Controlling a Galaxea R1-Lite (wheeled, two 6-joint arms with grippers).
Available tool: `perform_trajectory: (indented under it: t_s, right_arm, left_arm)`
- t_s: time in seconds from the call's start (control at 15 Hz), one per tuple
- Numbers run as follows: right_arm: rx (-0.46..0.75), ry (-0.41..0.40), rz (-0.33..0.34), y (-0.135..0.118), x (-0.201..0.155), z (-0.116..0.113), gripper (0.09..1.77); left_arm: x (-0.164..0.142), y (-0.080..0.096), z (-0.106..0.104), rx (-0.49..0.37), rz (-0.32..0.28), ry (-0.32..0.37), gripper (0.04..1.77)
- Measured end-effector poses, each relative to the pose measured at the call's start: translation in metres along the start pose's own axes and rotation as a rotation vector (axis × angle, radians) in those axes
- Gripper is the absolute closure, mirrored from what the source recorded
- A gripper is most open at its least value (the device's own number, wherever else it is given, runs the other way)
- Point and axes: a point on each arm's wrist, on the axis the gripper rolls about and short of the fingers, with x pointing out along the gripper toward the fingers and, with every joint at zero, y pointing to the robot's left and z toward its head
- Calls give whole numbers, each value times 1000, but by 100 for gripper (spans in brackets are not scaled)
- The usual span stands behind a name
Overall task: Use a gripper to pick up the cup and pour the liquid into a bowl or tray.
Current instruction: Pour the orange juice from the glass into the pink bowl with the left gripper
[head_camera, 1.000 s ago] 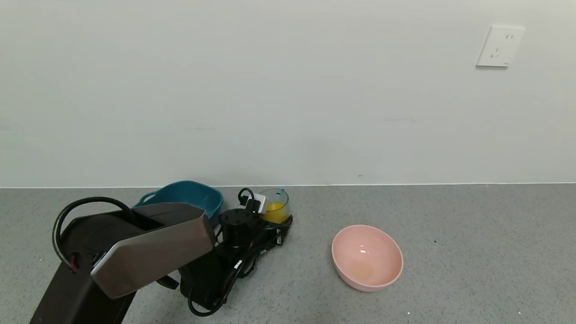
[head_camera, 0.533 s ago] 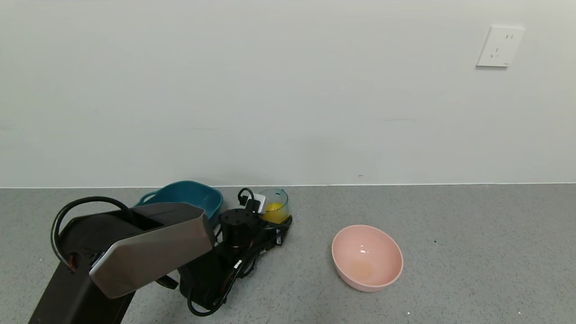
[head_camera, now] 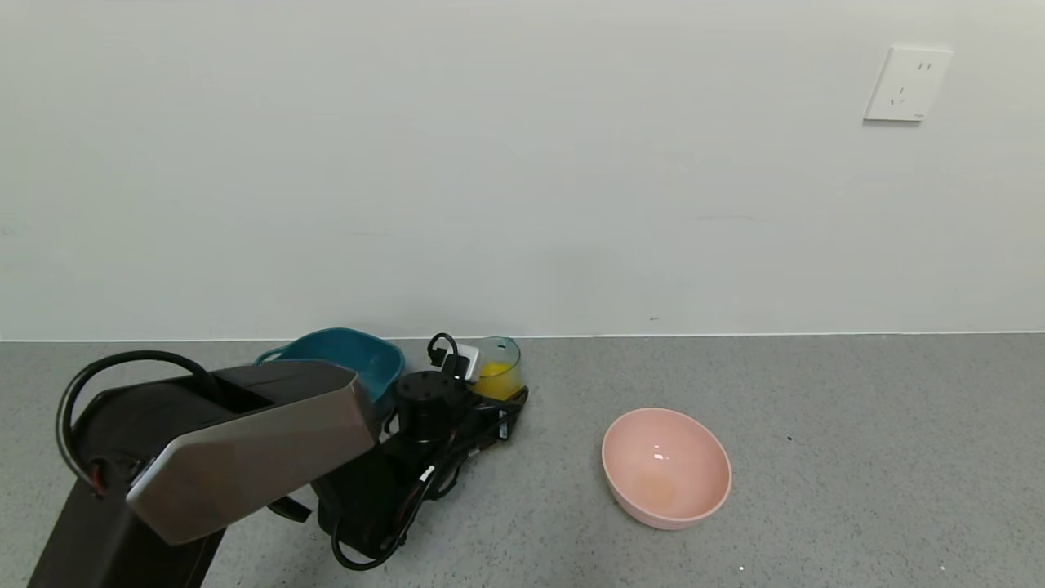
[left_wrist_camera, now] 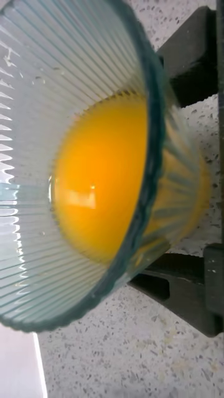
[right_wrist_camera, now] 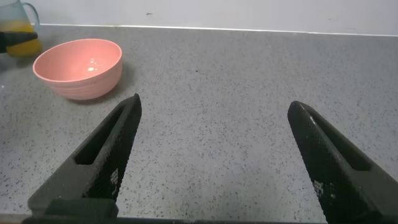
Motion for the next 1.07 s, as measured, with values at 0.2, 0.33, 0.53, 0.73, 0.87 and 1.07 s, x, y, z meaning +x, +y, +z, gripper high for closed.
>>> perform_trajectory:
  t_s: [0.2,0.33,0.53,0.73,0.87,1.07]
  right_arm:
    - [0,0,0,0,0,0,15]
    - [0,0,0,0,0,0,15]
    - [0,0,0,0,0,0,15]
    - [0,0,0,0,0,0,15]
    - [0,0,-1,0,0,0,15]
    - [0,0,0,0,0,0,15]
  left_arm:
    - [-7,0,19,4,2,2,51]
    - [-12,-1,32,9,6,5,51]
    - [-16,-5,50,36,14,-17,51]
    - [-20,-10,62,84,19,-40,51]
    - [-22,-13,67,134,33,-53,51]
    - [-25,-20,72,171,26,-63,51]
